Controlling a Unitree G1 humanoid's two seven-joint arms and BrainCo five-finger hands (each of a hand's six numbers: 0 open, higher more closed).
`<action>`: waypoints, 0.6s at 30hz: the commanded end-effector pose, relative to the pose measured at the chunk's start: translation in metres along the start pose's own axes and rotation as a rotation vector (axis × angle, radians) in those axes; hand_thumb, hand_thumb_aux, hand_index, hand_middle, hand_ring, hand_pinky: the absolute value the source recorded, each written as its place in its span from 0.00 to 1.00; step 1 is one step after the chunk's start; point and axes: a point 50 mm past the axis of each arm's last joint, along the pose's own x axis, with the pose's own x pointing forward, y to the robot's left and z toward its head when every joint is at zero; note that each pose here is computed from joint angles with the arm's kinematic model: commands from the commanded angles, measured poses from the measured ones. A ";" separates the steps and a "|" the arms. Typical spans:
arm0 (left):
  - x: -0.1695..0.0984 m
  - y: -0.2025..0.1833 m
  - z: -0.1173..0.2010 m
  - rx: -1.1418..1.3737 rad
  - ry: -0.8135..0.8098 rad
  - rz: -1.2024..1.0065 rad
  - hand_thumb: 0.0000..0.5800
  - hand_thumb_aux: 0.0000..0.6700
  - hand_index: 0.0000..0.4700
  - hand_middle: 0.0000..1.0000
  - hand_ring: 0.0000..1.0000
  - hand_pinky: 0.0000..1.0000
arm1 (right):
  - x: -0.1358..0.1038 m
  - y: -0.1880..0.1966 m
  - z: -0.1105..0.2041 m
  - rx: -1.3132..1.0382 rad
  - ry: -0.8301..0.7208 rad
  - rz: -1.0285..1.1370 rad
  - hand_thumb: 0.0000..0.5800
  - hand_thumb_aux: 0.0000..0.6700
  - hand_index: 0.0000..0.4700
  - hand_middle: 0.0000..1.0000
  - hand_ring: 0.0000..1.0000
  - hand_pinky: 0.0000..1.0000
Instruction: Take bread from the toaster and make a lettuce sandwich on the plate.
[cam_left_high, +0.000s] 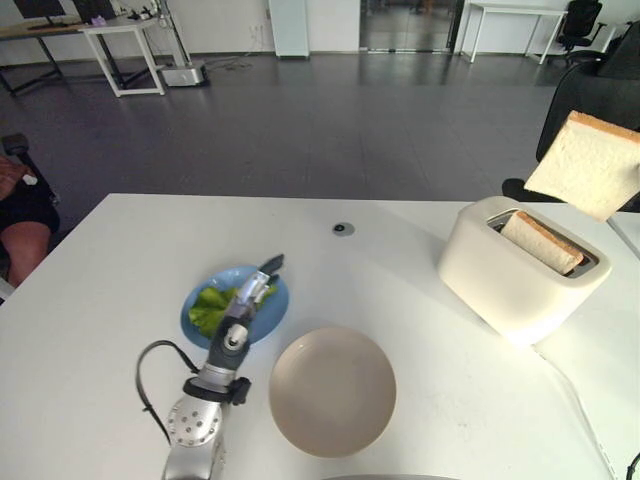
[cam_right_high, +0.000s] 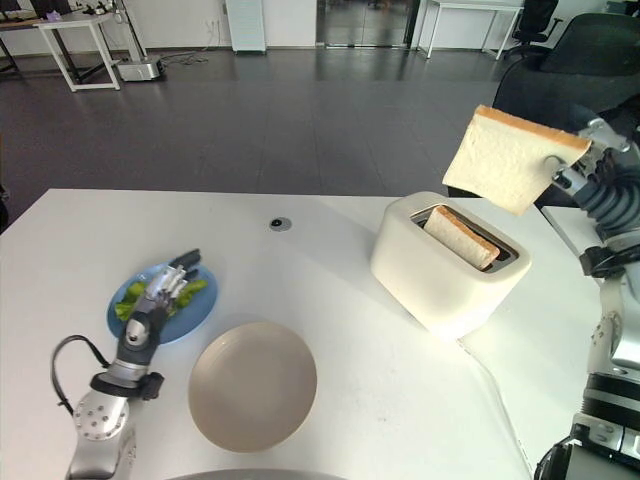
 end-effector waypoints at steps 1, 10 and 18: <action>0.006 0.033 0.002 0.153 0.043 0.066 0.00 0.00 0.00 0.00 0.00 0.00 | 0.003 0.038 0.017 0.140 -0.044 0.246 1.00 1.00 1.00 0.00 0.00 0.00; 0.004 0.077 -0.017 0.597 0.221 0.080 0.00 0.00 0.00 0.00 0.00 0.00 | -0.014 0.160 0.008 0.220 0.055 0.952 1.00 1.00 1.00 0.00 0.00 0.00; -0.003 0.083 -0.046 0.876 0.360 -0.035 0.00 0.00 0.00 0.00 0.00 0.00 | -0.030 0.244 -0.009 0.194 0.111 1.275 1.00 1.00 1.00 0.00 0.00 0.00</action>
